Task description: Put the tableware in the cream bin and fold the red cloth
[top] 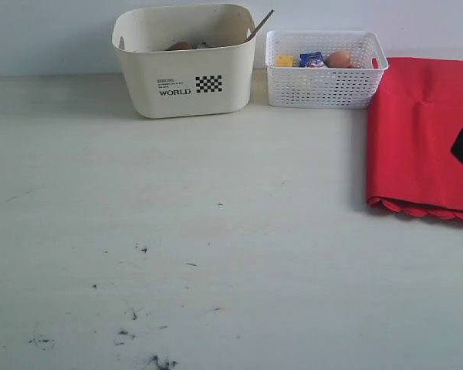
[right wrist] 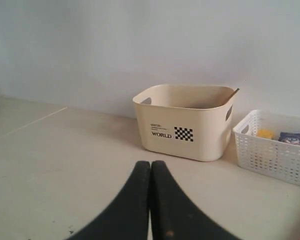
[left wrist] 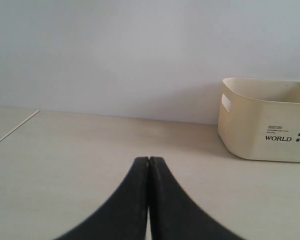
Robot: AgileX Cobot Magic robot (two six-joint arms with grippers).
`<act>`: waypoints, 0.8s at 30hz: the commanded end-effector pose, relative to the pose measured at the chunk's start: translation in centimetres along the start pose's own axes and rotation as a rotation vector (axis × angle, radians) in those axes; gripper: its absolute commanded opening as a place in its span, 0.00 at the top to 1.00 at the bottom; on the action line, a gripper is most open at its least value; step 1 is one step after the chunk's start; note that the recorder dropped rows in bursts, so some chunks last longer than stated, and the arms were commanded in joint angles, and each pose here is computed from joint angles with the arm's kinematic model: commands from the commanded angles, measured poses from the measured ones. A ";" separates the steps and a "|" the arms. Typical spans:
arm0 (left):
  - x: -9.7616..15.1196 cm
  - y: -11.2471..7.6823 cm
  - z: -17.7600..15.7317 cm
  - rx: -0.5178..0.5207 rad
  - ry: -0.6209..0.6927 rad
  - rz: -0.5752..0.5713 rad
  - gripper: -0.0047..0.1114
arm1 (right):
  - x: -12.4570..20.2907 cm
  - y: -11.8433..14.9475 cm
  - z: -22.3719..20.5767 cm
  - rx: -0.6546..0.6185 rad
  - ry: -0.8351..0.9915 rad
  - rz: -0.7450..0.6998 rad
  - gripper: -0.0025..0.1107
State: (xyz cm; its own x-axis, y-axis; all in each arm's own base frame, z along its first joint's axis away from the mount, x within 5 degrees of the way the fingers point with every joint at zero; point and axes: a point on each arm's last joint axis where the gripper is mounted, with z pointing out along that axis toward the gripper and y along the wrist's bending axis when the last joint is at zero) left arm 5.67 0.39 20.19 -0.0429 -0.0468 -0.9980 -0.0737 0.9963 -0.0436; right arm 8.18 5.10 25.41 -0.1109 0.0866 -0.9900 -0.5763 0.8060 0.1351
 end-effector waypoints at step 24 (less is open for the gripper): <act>0.0 0.0 0.0 -0.001 -0.008 0.003 0.94 | 2.1 -2.1 -2.3 0.331 -0.148 -0.027 0.98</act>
State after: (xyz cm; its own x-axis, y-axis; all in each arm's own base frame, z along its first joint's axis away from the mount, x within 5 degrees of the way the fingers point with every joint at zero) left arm 5.67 0.39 20.19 -0.0430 -0.0465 -0.9980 -0.0738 0.9963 -0.0433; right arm 6.96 3.06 24.58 0.0488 0.1706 -0.9841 -0.3777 0.9153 0.1399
